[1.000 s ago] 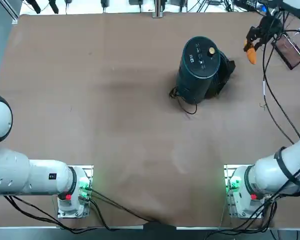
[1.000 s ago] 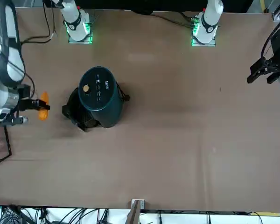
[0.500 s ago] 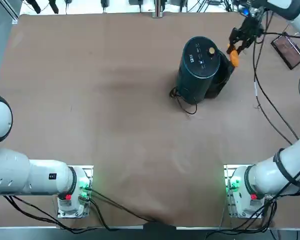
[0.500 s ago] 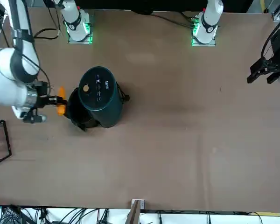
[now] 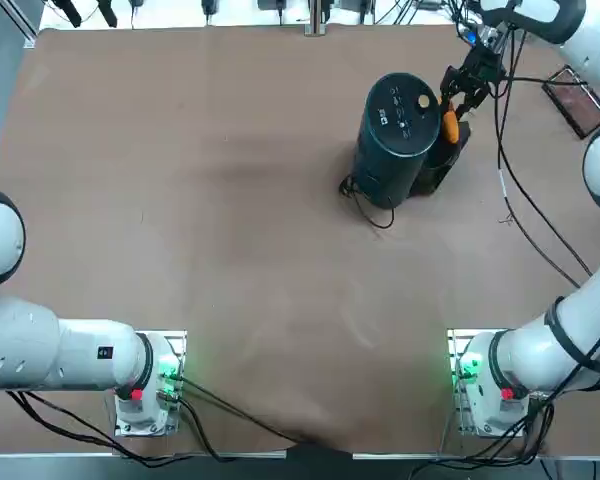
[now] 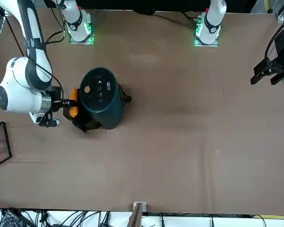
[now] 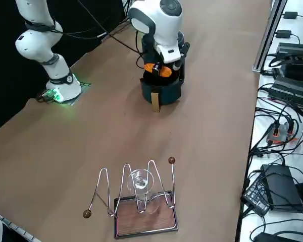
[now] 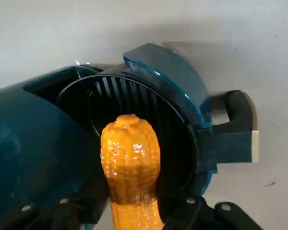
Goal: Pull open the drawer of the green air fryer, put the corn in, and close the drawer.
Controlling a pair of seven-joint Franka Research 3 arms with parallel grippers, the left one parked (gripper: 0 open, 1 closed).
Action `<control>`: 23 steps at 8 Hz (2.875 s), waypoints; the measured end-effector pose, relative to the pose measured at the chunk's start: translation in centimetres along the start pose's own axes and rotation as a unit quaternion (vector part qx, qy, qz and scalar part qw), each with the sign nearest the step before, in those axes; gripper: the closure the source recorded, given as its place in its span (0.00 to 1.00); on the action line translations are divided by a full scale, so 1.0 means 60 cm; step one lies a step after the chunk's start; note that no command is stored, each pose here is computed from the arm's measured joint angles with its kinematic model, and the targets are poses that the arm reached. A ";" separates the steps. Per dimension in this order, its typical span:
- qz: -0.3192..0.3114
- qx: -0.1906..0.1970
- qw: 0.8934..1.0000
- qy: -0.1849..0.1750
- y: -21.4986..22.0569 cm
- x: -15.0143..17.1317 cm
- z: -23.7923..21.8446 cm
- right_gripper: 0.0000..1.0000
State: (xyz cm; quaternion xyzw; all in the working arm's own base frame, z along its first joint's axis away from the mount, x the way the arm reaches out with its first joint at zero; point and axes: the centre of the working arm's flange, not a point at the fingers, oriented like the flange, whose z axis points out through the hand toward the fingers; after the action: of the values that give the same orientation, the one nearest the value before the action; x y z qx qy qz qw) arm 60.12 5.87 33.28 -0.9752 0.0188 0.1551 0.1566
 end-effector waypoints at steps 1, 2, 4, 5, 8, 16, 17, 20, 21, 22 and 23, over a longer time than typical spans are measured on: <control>0.000 -0.001 1.000 -0.005 -0.001 0.003 0.011 0.35; -0.002 -0.002 1.000 -0.009 -0.005 0.005 0.019 0.29; -0.003 -0.003 1.000 -0.008 -0.007 0.006 0.018 0.00; 0.002 -0.002 1.000 0.000 0.001 0.008 0.005 0.00; 0.122 0.019 0.992 0.036 0.122 0.006 -0.078 0.01; 0.527 0.142 0.838 0.003 0.323 0.019 -0.047 0.01; 0.545 0.164 0.823 -0.006 0.325 0.025 -0.033 0.01; 0.570 0.174 0.803 -0.021 0.336 0.030 0.001 0.01; 0.571 0.173 0.802 -0.023 0.336 0.029 0.007 0.00; 0.572 0.172 0.802 -0.023 0.335 0.028 0.012 0.00; 0.572 0.170 0.802 -0.024 0.330 0.029 0.018 0.00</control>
State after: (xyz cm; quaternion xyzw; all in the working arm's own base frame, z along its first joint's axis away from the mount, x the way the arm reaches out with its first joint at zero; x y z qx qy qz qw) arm 59.74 -12.60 25.82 -0.7413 0.5953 0.2337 0.2037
